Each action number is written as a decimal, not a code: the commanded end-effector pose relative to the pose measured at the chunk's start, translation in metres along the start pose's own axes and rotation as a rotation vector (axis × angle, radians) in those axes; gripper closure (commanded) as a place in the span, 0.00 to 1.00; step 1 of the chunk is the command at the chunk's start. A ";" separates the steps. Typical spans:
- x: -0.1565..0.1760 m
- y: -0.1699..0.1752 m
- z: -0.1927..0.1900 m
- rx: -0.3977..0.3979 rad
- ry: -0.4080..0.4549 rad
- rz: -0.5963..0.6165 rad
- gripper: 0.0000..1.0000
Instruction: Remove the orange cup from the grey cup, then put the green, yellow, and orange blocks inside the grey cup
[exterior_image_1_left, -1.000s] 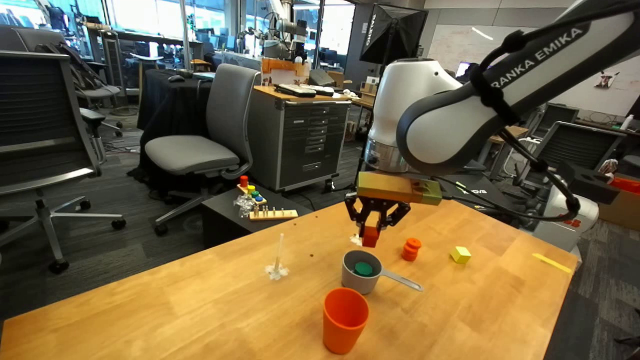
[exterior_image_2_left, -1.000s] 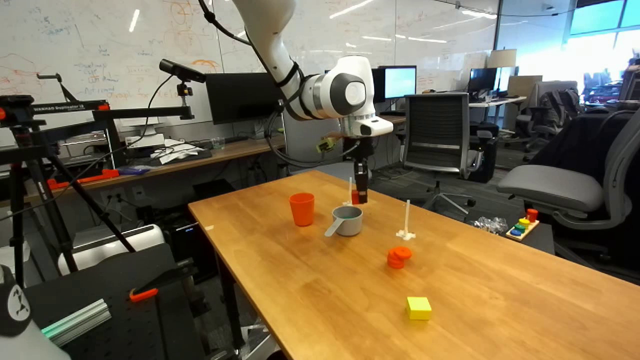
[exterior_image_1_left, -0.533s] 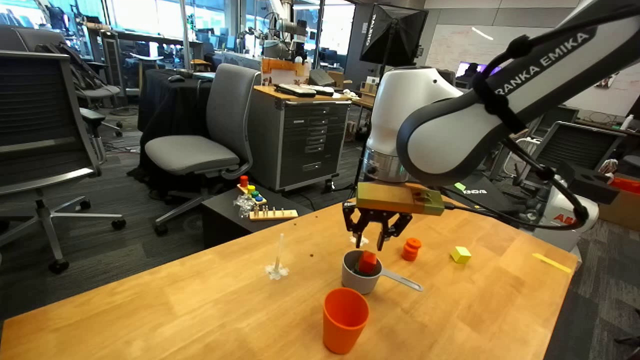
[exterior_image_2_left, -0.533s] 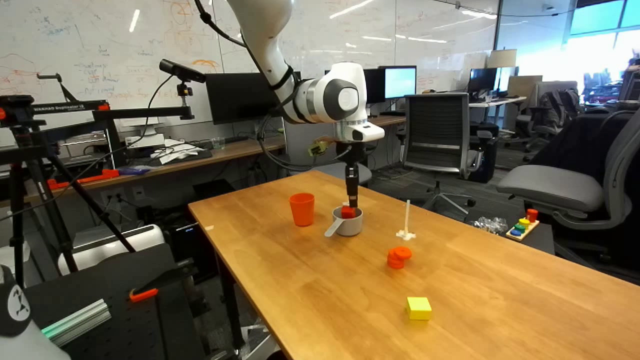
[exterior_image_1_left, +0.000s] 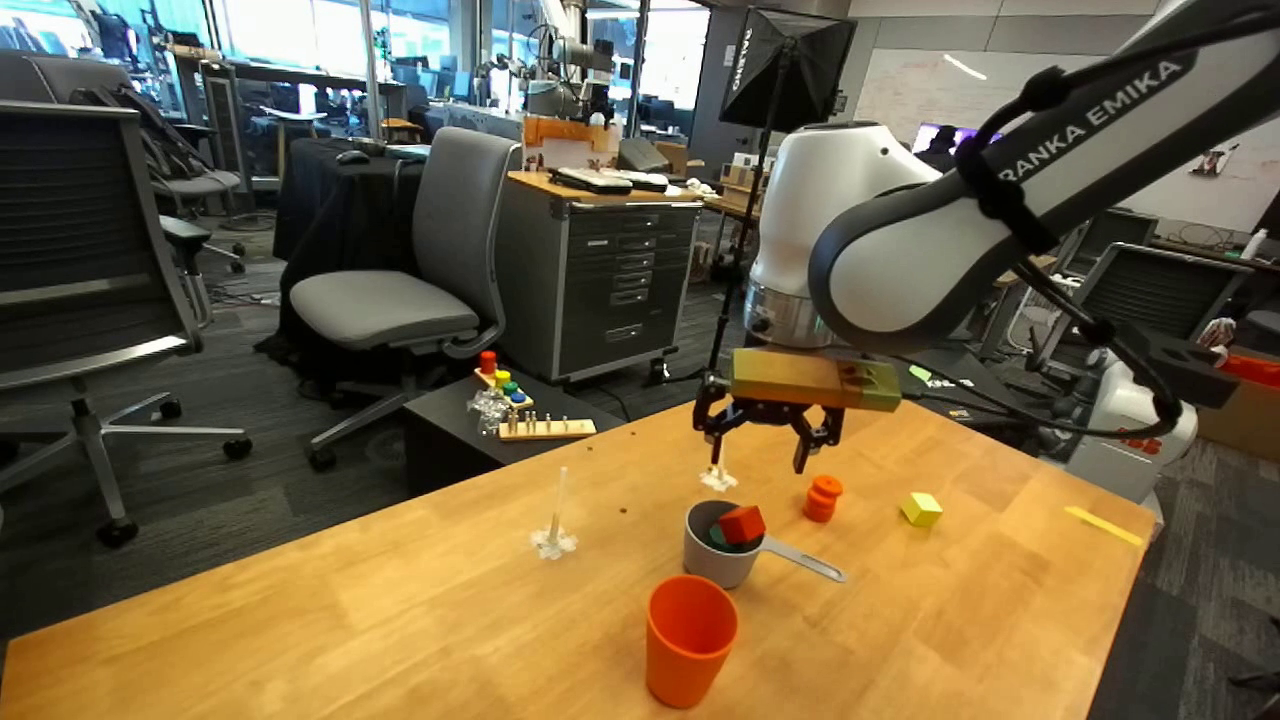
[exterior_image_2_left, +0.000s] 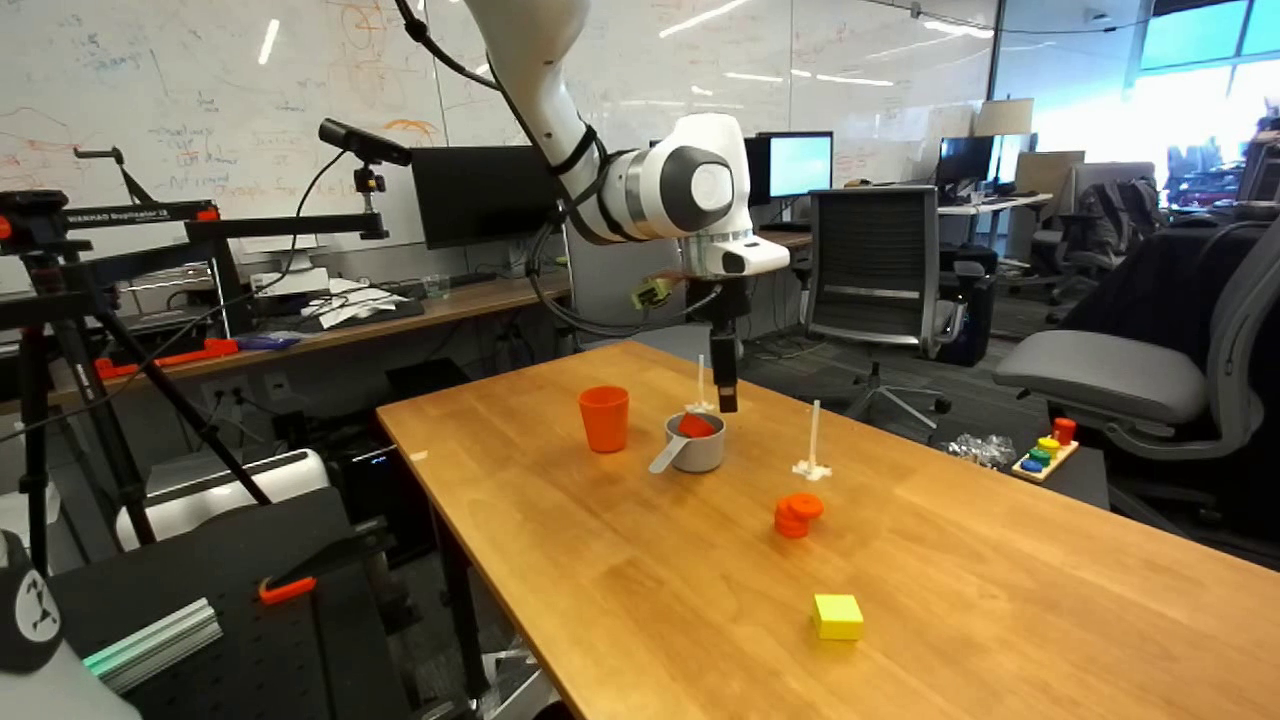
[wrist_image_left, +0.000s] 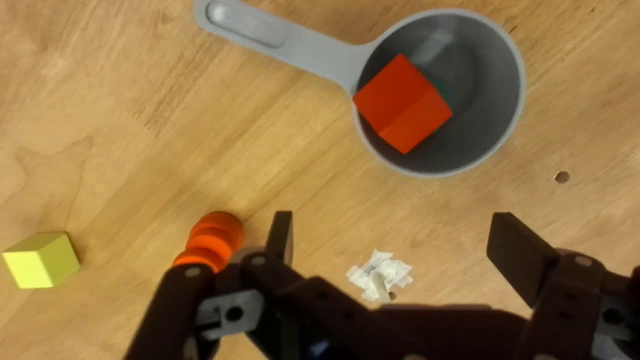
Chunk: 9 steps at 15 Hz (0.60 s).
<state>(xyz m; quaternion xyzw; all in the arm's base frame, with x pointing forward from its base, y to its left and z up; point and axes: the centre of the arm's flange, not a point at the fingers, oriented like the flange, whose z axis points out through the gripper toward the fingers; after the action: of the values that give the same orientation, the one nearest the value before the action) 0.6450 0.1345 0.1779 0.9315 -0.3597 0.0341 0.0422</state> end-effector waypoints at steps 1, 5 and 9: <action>0.015 0.039 -0.024 -0.042 0.047 0.043 0.00; 0.048 0.092 -0.019 -0.088 0.069 0.121 0.00; 0.073 0.138 0.009 -0.140 0.043 0.193 0.00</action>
<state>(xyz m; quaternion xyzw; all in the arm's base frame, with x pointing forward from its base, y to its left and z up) 0.6252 0.0090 0.1876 0.8981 -0.4255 0.0401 0.1033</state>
